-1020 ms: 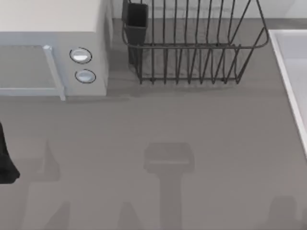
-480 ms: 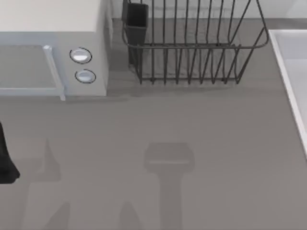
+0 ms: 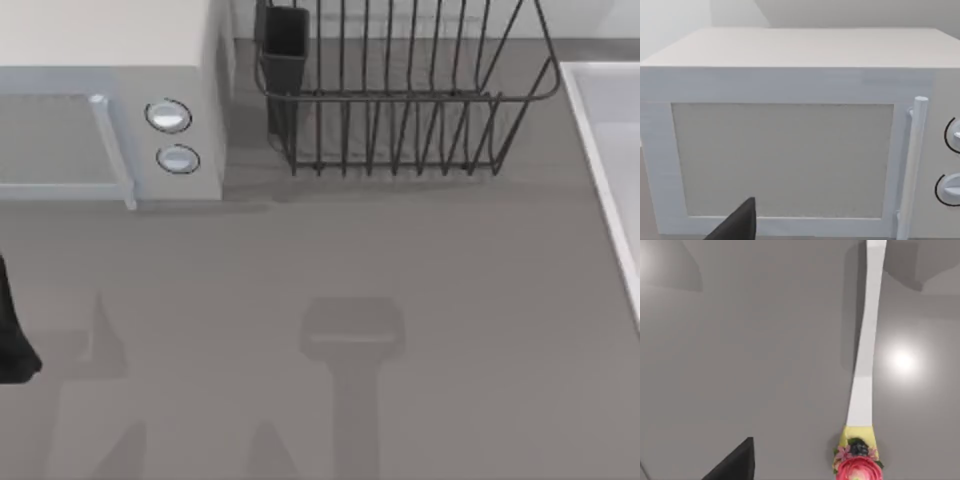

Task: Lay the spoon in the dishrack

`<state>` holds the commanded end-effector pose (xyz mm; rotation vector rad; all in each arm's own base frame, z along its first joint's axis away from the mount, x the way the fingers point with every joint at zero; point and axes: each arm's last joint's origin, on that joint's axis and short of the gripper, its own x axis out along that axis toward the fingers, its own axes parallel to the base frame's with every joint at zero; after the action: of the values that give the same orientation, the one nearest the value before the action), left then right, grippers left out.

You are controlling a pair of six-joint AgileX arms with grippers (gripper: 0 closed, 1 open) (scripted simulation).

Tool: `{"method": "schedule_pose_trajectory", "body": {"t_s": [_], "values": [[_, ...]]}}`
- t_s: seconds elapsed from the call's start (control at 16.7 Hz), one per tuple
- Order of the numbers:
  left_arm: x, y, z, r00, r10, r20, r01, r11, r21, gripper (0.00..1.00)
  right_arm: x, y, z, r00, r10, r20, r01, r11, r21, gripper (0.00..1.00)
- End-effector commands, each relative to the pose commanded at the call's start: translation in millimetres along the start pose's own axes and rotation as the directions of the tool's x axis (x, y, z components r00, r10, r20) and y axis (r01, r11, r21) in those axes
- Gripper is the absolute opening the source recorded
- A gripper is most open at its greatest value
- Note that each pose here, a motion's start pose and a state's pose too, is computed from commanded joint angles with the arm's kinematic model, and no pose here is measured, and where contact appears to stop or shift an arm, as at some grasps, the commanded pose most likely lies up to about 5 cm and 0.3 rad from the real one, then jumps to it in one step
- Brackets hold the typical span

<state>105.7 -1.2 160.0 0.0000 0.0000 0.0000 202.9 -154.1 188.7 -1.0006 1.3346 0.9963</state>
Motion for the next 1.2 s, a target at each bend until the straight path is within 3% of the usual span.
{"method": "schedule_pose_trajectory", "body": {"t_s": [0.54, 0.9, 1.2], "values": [[0, 0, 0, 1.000, 0.000, 0.000, 0.000, 1.000, 0.000, 1.00, 88, -2, -2, 1.000, -0.005, -0.002, 0.005, 1.000, 0.002, 1.00], [0, 0, 0, 1.000, 0.000, 0.000, 0.000, 1.000, 0.000, 1.00, 96, 0, -1, 1.000, 0.000, -0.001, 0.000, 1.000, 0.002, 1.00], [0, 0, 0, 1.000, 0.000, 0.000, 0.000, 1.000, 0.000, 1.00, 96, 0, -1, 1.000, 0.000, -0.001, 0.000, 1.000, 0.002, 0.62]]}}
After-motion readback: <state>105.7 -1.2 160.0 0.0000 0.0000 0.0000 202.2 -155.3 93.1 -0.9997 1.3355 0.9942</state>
